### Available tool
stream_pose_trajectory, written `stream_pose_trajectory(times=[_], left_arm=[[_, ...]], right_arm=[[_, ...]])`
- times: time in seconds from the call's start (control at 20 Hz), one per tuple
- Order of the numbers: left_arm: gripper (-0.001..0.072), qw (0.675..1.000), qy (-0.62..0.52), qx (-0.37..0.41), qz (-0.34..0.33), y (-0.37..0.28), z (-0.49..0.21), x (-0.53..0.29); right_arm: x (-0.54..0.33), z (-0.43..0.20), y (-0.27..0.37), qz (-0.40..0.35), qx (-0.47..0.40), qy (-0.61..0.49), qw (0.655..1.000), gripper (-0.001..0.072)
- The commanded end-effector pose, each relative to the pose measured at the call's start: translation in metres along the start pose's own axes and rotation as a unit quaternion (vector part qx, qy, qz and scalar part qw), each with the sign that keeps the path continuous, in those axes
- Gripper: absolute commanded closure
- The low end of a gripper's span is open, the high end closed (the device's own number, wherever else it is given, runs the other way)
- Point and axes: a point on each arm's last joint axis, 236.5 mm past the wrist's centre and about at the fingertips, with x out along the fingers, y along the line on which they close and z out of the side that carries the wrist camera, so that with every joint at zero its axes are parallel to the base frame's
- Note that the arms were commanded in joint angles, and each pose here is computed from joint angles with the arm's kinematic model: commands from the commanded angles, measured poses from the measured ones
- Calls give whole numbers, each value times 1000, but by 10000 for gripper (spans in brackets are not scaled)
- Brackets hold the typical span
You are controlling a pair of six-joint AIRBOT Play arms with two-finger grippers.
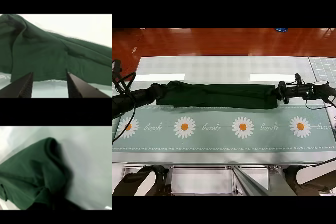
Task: Fold the shirts.
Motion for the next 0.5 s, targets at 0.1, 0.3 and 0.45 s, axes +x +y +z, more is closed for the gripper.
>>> stream_pose_trajectory(times=[0.1, 0.3, 0.45], left_arm=[[498, 1000, 15, 2, -20, -15, -9, 2], [682, 990, 36, 66, -117, -92, -33, 19], [683, 979, 73, 113, -152, -150, -62, 61]], right_arm=[[-52, -18, 21, -37, -90, 1, 995, 689], [-105, -58, 47, -86, -162, -38, 982, 689], [-133, -100, 71, -88, -198, -75, 973, 689]])
